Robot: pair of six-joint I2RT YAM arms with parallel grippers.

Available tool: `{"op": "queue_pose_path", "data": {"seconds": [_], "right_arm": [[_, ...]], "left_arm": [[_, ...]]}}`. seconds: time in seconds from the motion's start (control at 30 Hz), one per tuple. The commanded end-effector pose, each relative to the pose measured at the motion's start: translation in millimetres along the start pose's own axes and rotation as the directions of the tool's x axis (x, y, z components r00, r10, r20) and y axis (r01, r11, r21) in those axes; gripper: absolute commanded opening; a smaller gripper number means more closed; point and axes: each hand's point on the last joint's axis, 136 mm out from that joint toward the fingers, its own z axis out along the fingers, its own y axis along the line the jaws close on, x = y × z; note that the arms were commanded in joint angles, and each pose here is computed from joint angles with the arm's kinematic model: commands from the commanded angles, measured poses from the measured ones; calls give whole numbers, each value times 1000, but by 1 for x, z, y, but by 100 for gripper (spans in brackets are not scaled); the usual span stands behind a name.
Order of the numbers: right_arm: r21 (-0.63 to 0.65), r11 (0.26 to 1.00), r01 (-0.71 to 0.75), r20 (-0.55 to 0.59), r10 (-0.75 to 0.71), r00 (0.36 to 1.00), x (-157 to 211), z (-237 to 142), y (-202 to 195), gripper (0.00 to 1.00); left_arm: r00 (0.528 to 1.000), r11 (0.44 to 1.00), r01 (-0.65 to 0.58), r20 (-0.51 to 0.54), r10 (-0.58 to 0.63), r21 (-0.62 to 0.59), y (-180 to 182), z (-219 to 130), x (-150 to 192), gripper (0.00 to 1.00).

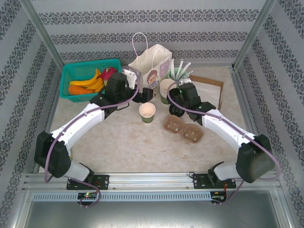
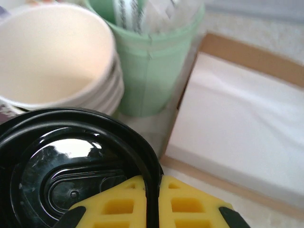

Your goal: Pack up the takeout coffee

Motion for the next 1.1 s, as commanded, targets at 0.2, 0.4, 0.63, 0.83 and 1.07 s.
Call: {"op": "queue_pose_path", "data": {"seconds": [0.2,0.4,0.63,0.83,1.07], "right_arm": [[-163,958,236,134,-216,967,-39,-28,34,11],[-225,917,329,176,-294,940,-47,-41,58,10],[-187,892,412,190,-379,906,-58,-47,69,10],[-148,861,487,182,-460,869,-63,-47,78,10],[-152,841,519,176,-494,852,-63,-45,88,10]], "left_arm": [[904,884,-340,-147,401,321,-49,-1,21,89],[899,845,-313,-151,410,433,-65,5,18,74],[903,864,-300,-171,393,404,-62,23,12,62],[891,876,-319,-200,407,361,-54,31,15,47],[897,891,-332,-189,399,309,-46,36,13,33]]}}
